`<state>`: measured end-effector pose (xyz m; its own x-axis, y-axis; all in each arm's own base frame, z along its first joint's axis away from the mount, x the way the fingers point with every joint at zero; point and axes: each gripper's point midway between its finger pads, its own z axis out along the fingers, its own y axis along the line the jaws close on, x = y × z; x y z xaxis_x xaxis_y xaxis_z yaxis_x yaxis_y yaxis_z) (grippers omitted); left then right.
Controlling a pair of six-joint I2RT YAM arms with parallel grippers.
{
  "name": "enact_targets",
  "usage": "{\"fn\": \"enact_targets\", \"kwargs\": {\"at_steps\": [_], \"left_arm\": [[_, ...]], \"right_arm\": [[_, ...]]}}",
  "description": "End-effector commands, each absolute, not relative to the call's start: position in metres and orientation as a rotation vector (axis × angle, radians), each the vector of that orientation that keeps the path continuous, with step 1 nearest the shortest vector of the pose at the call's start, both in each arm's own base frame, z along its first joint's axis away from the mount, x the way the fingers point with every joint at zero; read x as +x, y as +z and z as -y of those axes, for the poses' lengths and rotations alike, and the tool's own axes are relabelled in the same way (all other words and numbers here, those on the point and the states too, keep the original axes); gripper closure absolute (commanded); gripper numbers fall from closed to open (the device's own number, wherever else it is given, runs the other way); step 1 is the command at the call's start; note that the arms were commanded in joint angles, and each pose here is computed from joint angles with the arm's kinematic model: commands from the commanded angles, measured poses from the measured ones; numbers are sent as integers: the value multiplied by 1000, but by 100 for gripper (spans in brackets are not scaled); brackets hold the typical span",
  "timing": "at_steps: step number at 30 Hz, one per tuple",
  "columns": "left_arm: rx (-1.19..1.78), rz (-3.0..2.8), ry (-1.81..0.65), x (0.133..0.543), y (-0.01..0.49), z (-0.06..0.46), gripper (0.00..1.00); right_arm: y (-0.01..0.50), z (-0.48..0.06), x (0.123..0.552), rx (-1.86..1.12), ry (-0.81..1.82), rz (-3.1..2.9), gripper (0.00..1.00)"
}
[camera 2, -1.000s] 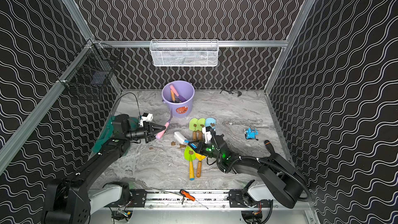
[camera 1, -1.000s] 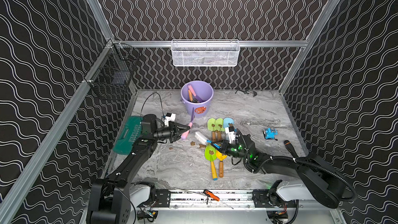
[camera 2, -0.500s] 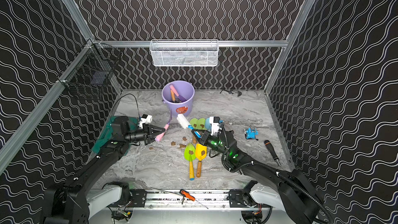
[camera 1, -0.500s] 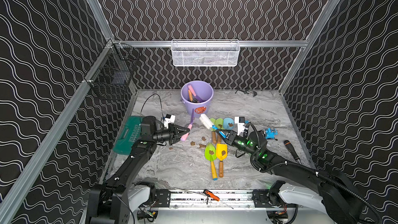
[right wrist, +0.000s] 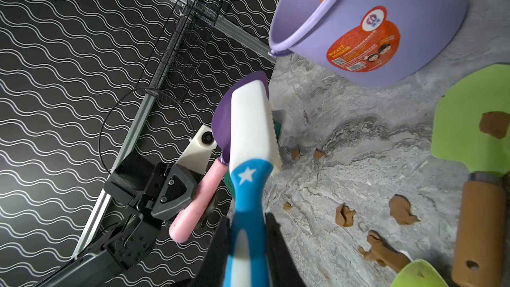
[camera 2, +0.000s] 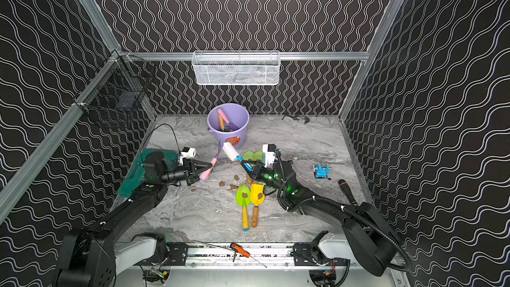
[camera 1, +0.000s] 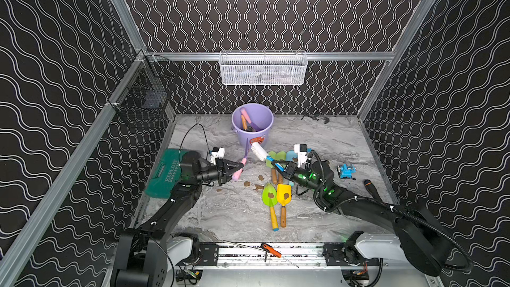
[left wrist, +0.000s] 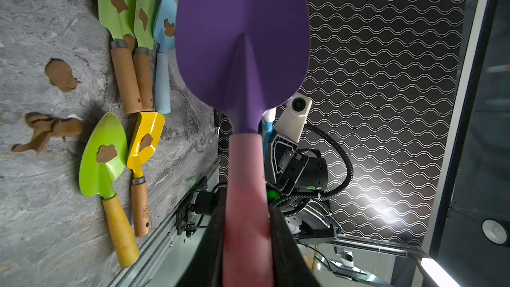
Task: Brush the soil off the hand trowel and place it into the bucket
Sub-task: Brush off the soil from the hand trowel.
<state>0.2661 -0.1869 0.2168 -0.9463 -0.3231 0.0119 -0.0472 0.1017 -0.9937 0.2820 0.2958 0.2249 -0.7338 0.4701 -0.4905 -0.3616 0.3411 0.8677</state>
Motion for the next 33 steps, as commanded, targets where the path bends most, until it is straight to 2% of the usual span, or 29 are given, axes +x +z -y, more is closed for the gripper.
{"fn": "enact_targets", "kwargs": {"at_steps": [1,12,18,22,29,33], "left_arm": [[-308,-2125,-1955,266,227,188,100],[-326,-2101,-1976,268,227,188,100],[-327,-2104,-1976,272,224,188,100],[-330,-2098,-1988,275,222,189,100],[-323,-2154,-1956,272,213,189,100],[-282,-2187,-1889,269,214,189,100]], "right_arm": [[250,-301,281,57,1537,-1801,100],[234,-319,273,46,1627,-1849,100],[198,-323,259,79,1572,-1975,100],[176,-315,264,127,1486,-2023,100],[177,-298,281,174,1369,-2037,100],[176,-300,284,182,1404,-2044,100]]}}
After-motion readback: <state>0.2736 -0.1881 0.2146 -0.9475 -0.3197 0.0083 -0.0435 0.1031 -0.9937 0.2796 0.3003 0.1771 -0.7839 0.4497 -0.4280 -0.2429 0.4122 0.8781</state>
